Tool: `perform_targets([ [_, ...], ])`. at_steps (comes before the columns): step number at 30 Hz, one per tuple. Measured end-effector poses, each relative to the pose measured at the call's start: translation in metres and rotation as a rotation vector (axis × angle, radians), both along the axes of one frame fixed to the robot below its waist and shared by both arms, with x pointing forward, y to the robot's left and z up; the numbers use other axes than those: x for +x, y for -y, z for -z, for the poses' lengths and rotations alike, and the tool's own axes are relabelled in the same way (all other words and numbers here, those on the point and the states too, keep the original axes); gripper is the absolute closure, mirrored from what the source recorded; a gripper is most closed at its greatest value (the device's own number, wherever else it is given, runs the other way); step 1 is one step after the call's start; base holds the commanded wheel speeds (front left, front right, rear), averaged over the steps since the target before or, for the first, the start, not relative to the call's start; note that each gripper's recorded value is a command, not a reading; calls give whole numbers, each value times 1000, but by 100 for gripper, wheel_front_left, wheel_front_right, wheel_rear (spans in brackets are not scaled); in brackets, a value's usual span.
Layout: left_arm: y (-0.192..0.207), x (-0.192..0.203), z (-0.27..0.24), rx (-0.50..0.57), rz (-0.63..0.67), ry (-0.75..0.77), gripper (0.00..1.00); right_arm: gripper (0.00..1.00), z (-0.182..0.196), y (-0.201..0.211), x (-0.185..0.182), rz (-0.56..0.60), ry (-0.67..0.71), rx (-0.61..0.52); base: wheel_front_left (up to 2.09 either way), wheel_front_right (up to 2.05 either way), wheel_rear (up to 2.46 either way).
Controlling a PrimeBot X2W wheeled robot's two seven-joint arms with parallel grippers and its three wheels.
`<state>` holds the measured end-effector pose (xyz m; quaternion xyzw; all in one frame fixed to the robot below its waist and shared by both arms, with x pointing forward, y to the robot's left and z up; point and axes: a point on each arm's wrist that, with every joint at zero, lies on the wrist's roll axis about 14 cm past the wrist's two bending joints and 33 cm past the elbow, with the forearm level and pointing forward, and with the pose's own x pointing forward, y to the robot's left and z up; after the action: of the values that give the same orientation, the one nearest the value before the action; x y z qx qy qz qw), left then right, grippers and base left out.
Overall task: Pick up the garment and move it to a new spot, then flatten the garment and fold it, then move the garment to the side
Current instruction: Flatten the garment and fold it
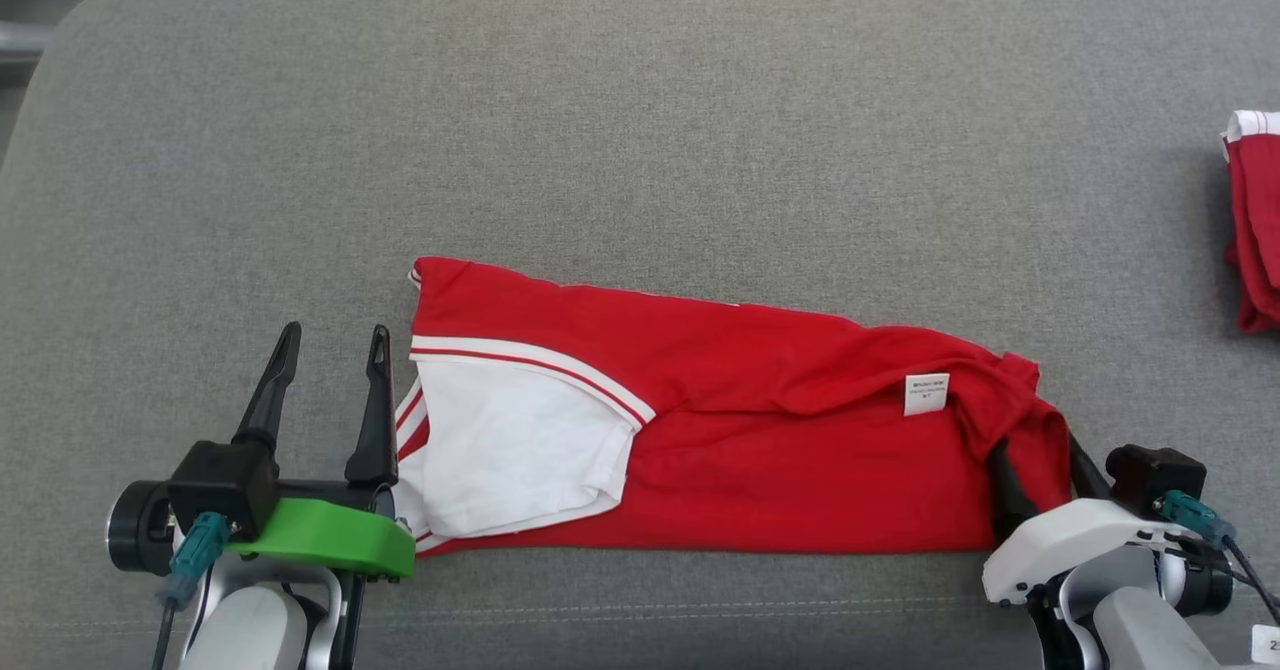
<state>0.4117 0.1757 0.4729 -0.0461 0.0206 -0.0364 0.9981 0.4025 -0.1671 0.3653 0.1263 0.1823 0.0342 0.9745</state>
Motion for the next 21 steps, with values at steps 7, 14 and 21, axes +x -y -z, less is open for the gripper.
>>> perform_targets([
  [7, 3, 2, 1, -2, 6, 1, 0, 0, 4, -18, -12, -15, -19, 83, 0, 0, 0],
  [14, 3, 2, -1, -1, 4, 7, 0, 100, 1, -9, -14, 19, -18, 118, 0, 0, 0],
  [21, 5, 3, -6, -7, 1, 25, 0, 100, -16, 52, -4, 141, 40, 61, 0, 0, 0],
])
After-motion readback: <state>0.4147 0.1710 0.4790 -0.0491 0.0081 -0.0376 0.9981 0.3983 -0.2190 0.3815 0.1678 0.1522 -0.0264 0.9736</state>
